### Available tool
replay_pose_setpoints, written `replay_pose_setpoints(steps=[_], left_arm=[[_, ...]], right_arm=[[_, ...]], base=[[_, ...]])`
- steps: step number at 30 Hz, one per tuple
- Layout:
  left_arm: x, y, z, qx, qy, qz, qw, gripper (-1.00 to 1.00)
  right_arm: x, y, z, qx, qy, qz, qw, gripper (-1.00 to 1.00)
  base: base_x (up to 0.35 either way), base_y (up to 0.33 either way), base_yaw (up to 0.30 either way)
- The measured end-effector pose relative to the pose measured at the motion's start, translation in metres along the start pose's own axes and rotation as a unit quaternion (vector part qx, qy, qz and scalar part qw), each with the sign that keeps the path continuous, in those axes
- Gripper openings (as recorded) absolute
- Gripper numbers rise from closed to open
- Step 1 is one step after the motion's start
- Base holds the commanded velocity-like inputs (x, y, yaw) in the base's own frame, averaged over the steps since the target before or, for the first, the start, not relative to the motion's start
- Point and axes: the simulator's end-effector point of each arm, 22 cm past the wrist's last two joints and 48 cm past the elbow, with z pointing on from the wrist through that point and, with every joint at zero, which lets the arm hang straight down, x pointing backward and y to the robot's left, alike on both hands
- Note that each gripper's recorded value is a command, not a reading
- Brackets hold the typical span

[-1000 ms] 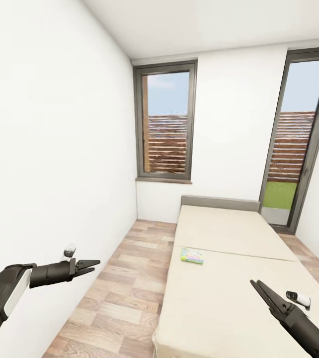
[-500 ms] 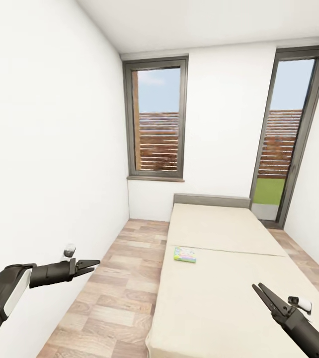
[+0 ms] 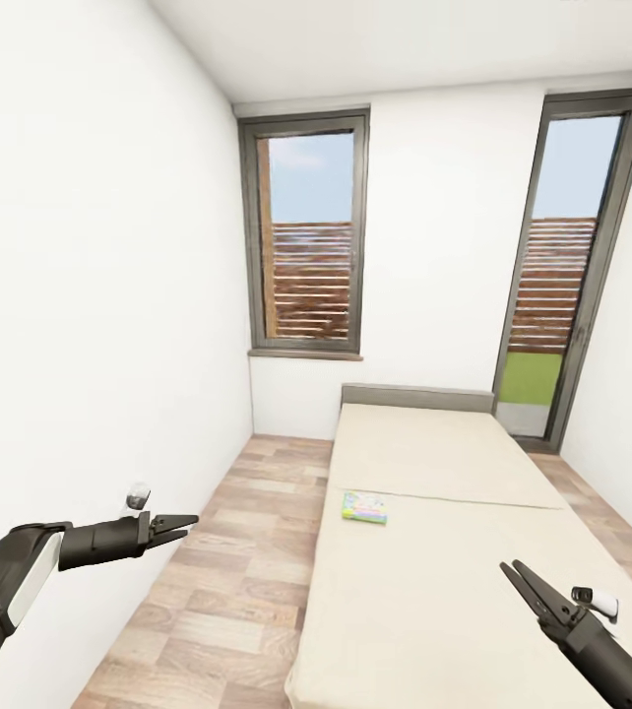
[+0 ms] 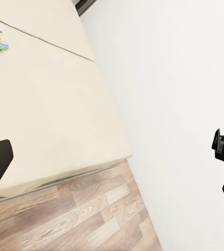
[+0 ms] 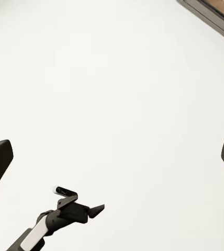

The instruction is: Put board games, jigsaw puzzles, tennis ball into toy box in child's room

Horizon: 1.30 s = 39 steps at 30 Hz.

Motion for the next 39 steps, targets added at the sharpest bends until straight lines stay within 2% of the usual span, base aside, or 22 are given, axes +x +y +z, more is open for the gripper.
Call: replay_pose_setpoints(steps=[14, 24, 39], left_arm=[[0.0, 0.0, -0.001, 0.0, 0.0, 0.0, 1.0, 1.0], [-0.001, 0.001, -0.001, -0.001, -0.001, -0.001, 1.0, 1.0], [0.003, 0.01, 0.002, -0.003, 0.002, -0.01, 0.9999, 1.0]], right_arm=[[-0.001, -0.002, -0.001, 0.002, -0.002, 0.002, 1.0, 1.0], [-0.003, 0.0, -0.001, 0.001, -0.002, -0.004, 1.0, 1.0], [-0.002, -0.012, -0.006, 0.016, -0.002, 0.012, 0.9998, 1.0]], base=[[0.072, 0.0, -0.159], [0.071, 0.0, -0.029], [0.077, 0.04, -0.002]])
